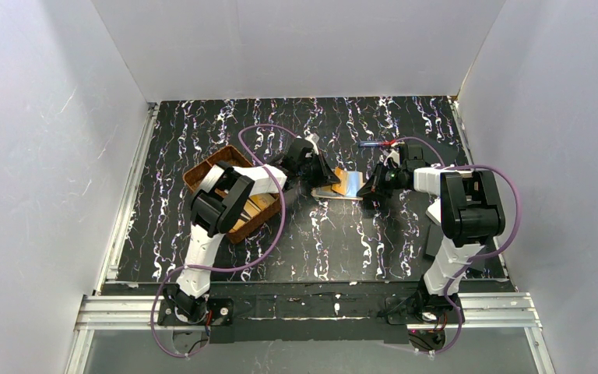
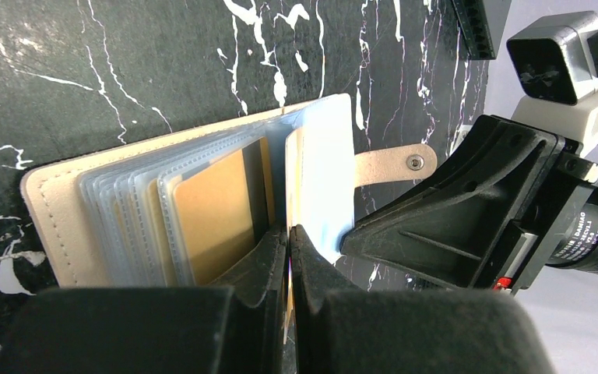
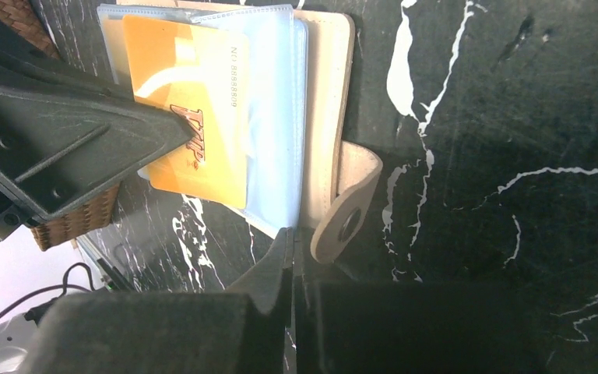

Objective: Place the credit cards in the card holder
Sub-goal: Insert the credit card into the card holder.

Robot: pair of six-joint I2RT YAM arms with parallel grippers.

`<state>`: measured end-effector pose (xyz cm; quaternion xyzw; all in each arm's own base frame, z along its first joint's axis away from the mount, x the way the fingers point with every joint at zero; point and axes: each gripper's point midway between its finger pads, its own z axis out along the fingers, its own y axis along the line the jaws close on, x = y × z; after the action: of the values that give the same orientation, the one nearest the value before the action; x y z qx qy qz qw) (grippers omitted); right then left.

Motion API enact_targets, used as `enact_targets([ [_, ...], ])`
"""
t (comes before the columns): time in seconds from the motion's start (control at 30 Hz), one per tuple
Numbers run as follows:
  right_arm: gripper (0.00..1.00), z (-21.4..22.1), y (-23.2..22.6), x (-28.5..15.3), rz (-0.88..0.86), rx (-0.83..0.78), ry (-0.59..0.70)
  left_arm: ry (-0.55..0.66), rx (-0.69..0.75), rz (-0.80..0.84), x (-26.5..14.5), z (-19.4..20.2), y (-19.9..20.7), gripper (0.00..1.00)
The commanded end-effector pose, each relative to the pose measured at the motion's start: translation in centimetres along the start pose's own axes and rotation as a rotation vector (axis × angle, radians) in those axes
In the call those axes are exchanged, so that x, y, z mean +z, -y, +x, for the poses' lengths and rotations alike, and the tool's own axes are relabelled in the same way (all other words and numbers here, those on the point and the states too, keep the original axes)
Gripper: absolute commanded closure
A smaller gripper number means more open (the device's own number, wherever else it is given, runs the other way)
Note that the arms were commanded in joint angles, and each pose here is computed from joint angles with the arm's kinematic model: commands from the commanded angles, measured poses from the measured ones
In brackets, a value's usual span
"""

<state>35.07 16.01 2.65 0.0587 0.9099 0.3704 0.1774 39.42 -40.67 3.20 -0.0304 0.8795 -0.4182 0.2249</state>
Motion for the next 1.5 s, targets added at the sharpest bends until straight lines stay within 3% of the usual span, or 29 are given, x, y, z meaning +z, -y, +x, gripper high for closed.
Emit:
enact_targets([
  [0.0, 0.99, -1.2, 0.5, 0.4, 0.029, -0.035, 0.032, -0.012, 0.014, -0.1, -1.6, 0.4, -2.2, 1.0],
  [0.47, 0.99, -0.5, 0.8, 0.6, 0.027, -0.03, 0.006, 0.03, 0.054, -0.097, -1.3, -1.6, -2.1, 1.0],
  [0.8, 0.99, -0.6, 0.5, 0.6, 0.013, -0.033, 0.002, 0.003, 0.07, -0.09, -0.1, -0.4, -2.3, 1.0],
  [1.33, 0.99, -0.8, 0.1, 0.4, 0.005, -0.034, 0.004, 0.003, -0.114, 0.02, 1.1, 1.5, -0.9, 1.0],
  [1.37, 0.99, -0.8, 0.1, 0.4, 0.005, -0.034, 0.005, -0.006, -0.123, 0.02, 1.0, 1.7, -0.9, 0.98],
  [1.47, 0.99, -1.0, 0.0, 0.2, 0.006, -0.037, 0.01, -0.031, -0.113, -0.015, 0.2, 2.4, -1.3, 0.71],
])
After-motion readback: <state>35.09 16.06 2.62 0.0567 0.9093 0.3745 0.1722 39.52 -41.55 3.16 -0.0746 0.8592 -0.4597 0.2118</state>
